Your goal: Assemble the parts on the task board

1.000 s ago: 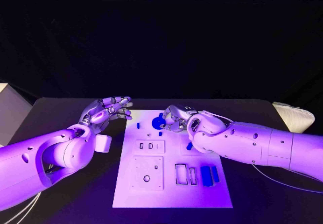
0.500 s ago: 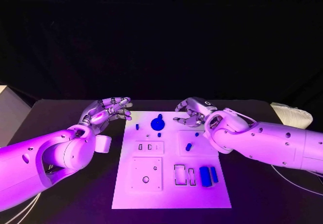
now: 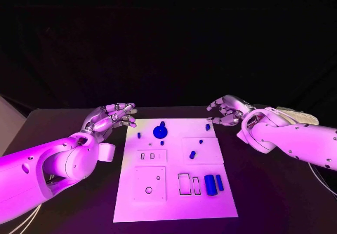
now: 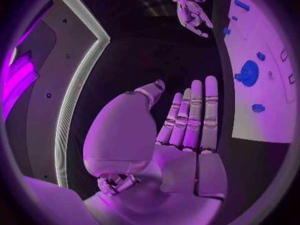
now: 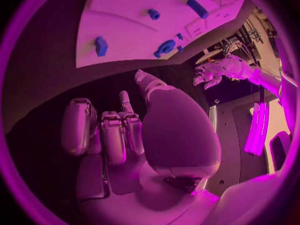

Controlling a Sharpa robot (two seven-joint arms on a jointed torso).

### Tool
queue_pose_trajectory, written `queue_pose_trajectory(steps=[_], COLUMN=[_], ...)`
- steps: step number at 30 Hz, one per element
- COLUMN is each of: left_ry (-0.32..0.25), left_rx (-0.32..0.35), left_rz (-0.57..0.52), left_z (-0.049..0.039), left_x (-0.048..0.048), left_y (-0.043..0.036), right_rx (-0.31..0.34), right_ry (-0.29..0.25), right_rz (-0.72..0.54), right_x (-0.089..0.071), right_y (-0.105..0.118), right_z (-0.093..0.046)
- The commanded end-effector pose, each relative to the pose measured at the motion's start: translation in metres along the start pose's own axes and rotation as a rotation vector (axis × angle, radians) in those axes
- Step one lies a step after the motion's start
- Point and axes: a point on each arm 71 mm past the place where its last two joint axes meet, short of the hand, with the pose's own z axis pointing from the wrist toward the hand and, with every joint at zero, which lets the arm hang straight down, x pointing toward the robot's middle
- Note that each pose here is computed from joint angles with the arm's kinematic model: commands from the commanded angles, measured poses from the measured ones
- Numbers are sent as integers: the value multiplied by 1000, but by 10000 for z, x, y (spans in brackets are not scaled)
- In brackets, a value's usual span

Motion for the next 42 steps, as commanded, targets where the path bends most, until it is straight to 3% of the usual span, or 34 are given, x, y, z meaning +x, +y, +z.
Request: queue_pose_trajectory(steps=[1,13,24,42], left_ry=[22,19,18,14], left_rx=[16,13,13,8], left_rz=[-5,-4,-4,-2], left_z=[10,21,18,22], left_x=[26,12,-1,-23], left_y=[-13,-4,-5,0], right_rx=[-31,48,45,43], right_ry=[51,102,127,123], right_rz=[37,3,-5,-7], right_x=[1,173,346,443], right_y=[-77,-316,-300,-241], right_z=[-17,-39,-10,62])
